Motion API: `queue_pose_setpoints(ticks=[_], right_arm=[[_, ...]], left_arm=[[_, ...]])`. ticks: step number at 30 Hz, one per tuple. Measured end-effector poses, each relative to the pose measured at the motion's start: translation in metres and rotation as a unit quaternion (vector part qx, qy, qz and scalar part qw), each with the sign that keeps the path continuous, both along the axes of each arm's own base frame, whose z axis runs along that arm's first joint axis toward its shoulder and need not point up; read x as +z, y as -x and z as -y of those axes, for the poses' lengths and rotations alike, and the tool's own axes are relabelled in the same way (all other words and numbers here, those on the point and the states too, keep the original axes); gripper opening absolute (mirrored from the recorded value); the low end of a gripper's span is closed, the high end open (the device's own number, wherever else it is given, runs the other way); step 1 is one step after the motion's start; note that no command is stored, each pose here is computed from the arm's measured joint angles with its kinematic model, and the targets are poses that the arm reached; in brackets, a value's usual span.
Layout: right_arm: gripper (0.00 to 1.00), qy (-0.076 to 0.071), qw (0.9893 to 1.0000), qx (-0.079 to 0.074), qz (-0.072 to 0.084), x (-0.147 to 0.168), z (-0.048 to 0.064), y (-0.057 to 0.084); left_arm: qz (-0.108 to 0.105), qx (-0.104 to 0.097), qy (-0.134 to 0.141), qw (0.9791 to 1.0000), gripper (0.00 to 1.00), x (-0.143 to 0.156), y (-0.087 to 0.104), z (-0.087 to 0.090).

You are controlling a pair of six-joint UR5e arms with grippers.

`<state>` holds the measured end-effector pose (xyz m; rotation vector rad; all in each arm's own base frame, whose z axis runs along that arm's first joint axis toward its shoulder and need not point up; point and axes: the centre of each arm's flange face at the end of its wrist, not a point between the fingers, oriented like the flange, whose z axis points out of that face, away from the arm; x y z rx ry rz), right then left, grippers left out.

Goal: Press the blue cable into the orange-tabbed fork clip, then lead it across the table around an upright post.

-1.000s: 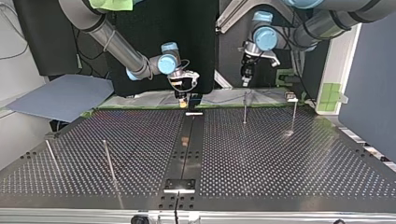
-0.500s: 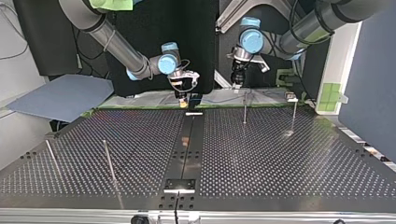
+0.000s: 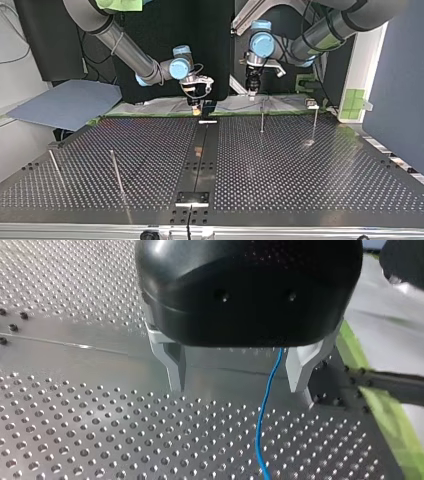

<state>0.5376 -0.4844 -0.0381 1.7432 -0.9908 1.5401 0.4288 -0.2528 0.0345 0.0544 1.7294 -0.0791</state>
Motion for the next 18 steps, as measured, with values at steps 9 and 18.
queue_pose_setpoints(ticks=[9,18], right_arm=[[0.0,0.001,1.0,0.0,-0.001,0.0,0.0,0.0],[0.0,0.002,1.0,0.001,0.0,0.002,0.001,-0.002]], left_arm=[[0.013,0.013,0.007,0.9998,1.0,-0.019,-0.022,0.004],[0.003,0.018,0.0,0.9998,1.0,-0.038,-0.025,-0.002]])
